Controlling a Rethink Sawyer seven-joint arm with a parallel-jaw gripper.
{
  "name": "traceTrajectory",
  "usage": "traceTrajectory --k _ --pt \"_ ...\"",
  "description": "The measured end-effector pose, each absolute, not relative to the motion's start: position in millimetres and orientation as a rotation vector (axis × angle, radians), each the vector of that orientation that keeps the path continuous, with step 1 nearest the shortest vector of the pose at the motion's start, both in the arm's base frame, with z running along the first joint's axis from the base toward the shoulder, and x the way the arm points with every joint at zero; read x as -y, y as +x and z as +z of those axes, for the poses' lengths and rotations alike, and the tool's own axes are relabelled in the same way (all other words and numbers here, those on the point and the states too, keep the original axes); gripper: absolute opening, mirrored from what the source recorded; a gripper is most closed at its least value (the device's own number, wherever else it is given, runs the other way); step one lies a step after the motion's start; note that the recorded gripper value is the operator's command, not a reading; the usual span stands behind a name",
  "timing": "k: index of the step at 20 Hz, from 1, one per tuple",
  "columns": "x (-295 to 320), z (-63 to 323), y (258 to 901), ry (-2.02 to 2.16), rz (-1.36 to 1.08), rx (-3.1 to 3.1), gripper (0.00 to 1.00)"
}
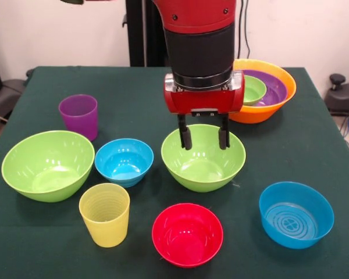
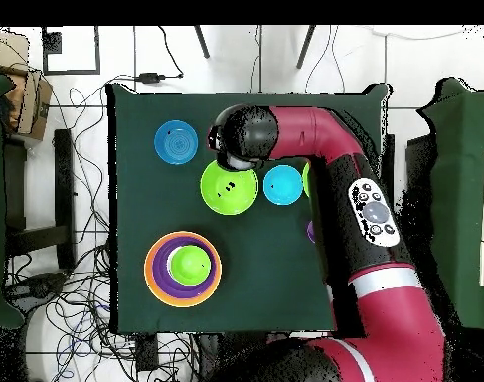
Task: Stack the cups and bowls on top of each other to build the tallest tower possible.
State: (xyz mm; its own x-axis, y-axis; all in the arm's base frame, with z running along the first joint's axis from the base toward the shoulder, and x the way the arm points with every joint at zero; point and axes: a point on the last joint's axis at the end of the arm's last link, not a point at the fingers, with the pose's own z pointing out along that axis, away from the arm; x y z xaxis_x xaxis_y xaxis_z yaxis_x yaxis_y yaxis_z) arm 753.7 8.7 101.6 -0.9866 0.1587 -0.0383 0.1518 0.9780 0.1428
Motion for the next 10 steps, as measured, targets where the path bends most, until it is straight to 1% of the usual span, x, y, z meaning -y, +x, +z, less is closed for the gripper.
traceTrajectory --k 6,10 --pt "-18.1 91.1 734.7 0.202 0.229 -3.093 1.0" --pt "-23.6 92.7 720.8 0.176 0.228 -3.111 1.0"
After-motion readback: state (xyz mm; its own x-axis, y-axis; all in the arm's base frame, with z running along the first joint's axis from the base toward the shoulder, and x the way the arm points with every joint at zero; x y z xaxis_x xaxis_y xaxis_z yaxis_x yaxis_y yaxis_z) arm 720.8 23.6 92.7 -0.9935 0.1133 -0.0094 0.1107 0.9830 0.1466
